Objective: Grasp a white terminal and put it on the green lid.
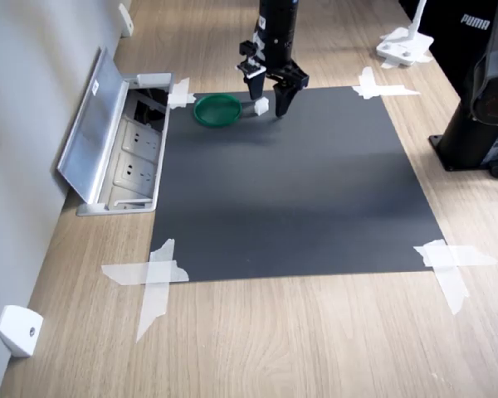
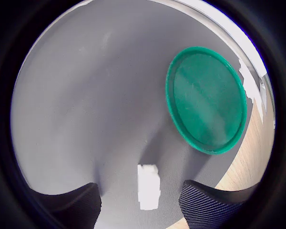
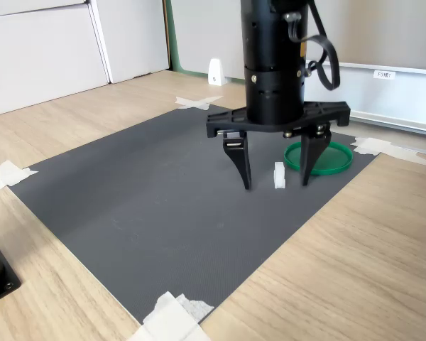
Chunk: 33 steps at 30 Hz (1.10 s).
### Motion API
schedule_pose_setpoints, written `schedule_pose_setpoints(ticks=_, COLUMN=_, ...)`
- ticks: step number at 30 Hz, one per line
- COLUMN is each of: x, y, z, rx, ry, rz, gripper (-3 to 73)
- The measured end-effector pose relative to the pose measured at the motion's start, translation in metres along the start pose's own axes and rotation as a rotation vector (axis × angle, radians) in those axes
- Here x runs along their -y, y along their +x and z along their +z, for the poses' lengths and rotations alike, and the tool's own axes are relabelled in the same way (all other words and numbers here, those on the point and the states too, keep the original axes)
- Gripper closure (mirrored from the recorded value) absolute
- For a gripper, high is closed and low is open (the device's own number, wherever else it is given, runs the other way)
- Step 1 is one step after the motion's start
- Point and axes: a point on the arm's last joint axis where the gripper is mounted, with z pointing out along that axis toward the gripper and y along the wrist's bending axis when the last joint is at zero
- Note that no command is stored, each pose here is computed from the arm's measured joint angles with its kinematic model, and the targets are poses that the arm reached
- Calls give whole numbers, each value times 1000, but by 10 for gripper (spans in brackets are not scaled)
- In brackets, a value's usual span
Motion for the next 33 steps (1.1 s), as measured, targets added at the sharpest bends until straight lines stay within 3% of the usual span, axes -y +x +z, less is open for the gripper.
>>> schedule_pose_setpoints(ticks=15, x=3, y=-5, z=0, rx=5, ry=2, rz=-6, gripper=59)
schedule_pose_setpoints(ticks=19, x=1, y=-5, z=3, rx=-6, ry=-17, rz=-7, gripper=157)
schedule_pose_setpoints(ticks=28, x=2, y=-5, z=3, rx=-3, ry=-5, rz=-2, gripper=569)
schedule_pose_setpoints(ticks=33, x=3, y=-5, z=3, rx=-5, ry=-4, rz=-3, gripper=605)
